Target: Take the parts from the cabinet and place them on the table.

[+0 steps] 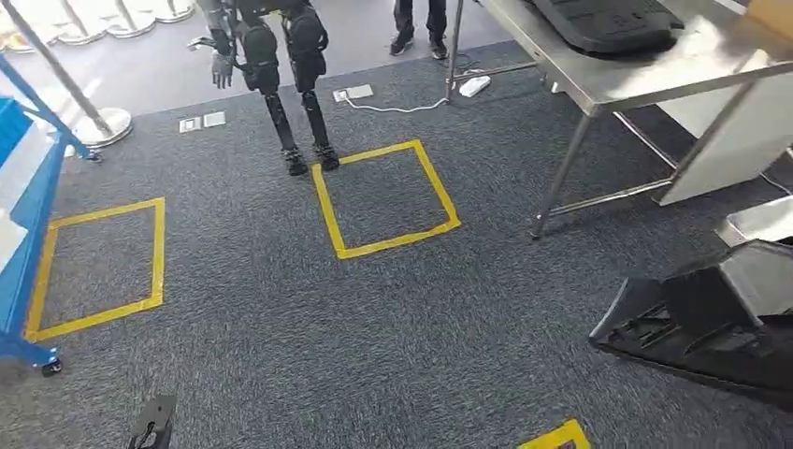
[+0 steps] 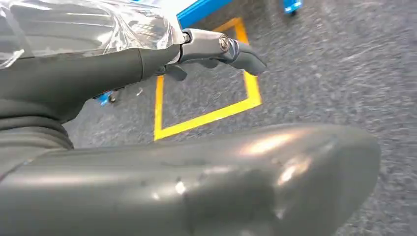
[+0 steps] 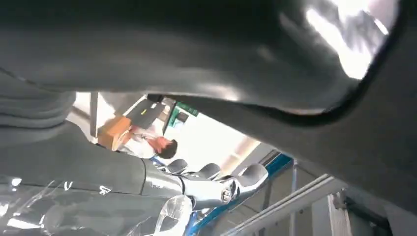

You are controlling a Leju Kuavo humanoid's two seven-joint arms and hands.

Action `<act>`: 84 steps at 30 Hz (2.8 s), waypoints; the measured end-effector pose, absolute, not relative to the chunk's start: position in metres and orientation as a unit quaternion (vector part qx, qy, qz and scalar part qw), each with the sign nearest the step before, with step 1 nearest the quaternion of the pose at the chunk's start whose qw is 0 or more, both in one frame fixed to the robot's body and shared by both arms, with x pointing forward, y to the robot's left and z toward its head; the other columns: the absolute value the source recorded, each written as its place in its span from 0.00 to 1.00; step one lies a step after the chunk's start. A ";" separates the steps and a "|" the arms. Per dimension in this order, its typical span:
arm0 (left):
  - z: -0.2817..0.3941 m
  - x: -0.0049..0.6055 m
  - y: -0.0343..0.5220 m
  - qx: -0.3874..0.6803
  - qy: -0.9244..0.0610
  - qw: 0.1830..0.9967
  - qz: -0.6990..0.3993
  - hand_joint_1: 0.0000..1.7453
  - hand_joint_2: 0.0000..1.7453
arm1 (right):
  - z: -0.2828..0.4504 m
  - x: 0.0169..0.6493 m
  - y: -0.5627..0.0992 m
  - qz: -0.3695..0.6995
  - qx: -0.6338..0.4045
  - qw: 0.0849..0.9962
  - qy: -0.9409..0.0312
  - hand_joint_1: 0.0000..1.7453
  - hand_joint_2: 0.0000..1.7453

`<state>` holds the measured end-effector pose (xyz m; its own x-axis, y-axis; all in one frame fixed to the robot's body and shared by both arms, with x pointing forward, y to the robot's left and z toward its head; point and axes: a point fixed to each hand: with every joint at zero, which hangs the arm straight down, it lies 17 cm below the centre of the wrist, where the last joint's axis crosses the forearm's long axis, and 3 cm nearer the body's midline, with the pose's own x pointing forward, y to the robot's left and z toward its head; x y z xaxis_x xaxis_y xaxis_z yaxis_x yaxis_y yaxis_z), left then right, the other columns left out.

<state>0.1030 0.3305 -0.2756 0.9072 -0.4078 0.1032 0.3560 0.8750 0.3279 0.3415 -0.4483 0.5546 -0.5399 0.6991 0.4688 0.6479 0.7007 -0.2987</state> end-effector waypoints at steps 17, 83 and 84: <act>-0.273 0.112 0.343 0.172 -0.098 0.957 -0.211 0.00 0.00 | 0.529 0.345 -0.428 0.055 -0.347 0.281 -0.893 0.00 0.00; -0.270 0.117 0.367 0.189 -0.109 0.951 -0.220 0.00 0.00 | 0.546 0.348 -0.394 0.054 -0.332 0.241 -0.910 0.00 0.00; -0.270 0.118 0.367 0.190 -0.109 0.951 -0.220 0.00 0.00 | 0.546 0.348 -0.394 0.055 -0.333 0.241 -0.910 0.00 0.00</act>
